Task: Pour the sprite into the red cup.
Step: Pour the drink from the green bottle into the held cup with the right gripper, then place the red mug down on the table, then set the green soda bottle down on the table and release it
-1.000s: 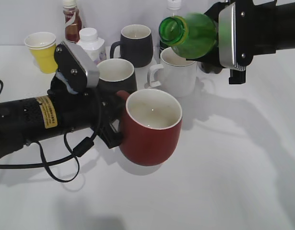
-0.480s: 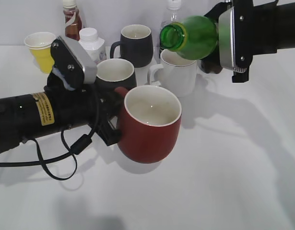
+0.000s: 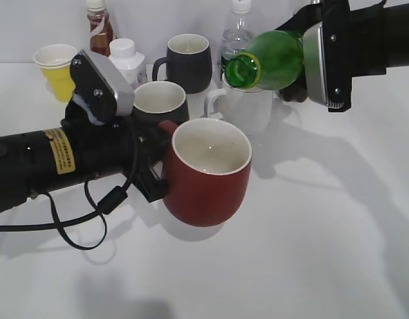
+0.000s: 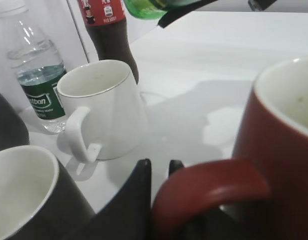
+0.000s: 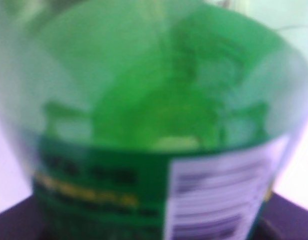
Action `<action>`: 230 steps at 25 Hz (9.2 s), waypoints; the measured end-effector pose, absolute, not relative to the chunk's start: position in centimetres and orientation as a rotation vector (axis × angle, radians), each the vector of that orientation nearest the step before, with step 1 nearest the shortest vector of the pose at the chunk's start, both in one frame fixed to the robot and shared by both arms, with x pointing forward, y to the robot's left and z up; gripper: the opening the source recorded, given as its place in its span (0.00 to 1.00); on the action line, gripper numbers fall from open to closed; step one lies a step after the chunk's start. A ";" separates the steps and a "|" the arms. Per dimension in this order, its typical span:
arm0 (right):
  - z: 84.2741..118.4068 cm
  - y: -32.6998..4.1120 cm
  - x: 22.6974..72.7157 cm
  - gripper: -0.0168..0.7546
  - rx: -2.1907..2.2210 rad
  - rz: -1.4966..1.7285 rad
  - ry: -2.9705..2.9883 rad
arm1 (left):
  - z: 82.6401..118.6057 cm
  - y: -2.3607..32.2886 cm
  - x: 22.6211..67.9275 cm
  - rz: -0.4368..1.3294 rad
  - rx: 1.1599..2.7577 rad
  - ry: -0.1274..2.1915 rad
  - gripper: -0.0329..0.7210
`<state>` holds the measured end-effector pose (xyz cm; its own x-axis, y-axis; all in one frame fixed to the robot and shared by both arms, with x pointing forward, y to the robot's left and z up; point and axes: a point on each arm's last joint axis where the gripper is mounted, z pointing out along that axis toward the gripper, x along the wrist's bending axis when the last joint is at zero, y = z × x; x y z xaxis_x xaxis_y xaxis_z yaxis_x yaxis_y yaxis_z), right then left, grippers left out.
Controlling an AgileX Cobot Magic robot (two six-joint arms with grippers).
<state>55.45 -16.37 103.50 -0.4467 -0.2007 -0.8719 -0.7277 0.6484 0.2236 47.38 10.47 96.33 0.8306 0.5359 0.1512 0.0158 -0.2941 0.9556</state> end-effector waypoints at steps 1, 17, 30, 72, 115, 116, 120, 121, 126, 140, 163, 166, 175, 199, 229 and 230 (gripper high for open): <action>103.5 -16.4 55.5 0.58 -0.731 0.745 1.975 | 96.3 10.5 47.4 0.539 1.810 0.420 0.14; 103.5 -16.5 55.5 0.58 -0.754 0.710 1.962 | 96.8 10.3 47.5 0.543 1.779 0.404 0.14; 103.5 -16.5 55.6 0.58 -0.763 0.703 1.957 | 96.8 10.2 47.7 0.525 1.788 0.431 0.14; 103.5 -16.6 55.7 0.58 -0.938 0.554 1.845 | 97.3 8.9 47.4 0.487 1.822 0.389 0.14; 104.1 -16.4 56.0 0.58 -0.966 0.510 1.738 | 97.0 8.9 47.2 0.488 1.859 0.362 0.14; 104.1 -16.4 56.0 0.58 -0.965 0.510 1.738 | 97.0 8.9 47.2 0.488 1.859 0.363 0.14; 104.1 -16.4 56.0 0.58 -0.966 0.512 1.736 | 97.0 8.9 47.3 0.489 1.861 0.363 0.14; 104.1 -16.4 56.0 0.58 -0.966 0.512 1.736 | 97.0 8.9 47.3 0.489 1.861 0.363 0.14; 104.1 -16.4 56.0 0.58 -0.962 0.514 1.736 | 97.0 8.9 47.2 0.489 1.862 0.362 0.14; 104.2 -16.4 55.9 0.58 -0.879 0.589 1.787 | 97.0 8.9 47.2 0.488 1.856 0.360 0.14; 105.0 -15.7 56.5 0.58 0.306 1.483 2.020 | 102.8 15.7 50.1 0.750 1.619 0.604 0.14; 104.2 -16.0 57.7 0.58 0.510 1.530 1.966 | 102.9 17.9 51.0 0.809 1.616 0.684 0.14; 104.0 -17.5 59.4 0.58 0.898 1.539 1.766 | 102.5 24.3 53.1 0.956 1.565 0.934 0.14; 98.7 -20.0 58.0 0.58 1.240 1.369 1.650 | 91.1 27.7 57.7 0.970 1.475 1.079 0.14; 98.6 -20.0 57.9 0.58 1.233 1.373 1.647 | 89.0 27.5 59.6 0.961 1.492 1.039 0.23; 98.6 -20.0 57.9 0.58 1.233 1.373 1.647 | 89.0 27.4 59.6 0.958 1.494 1.037 0.25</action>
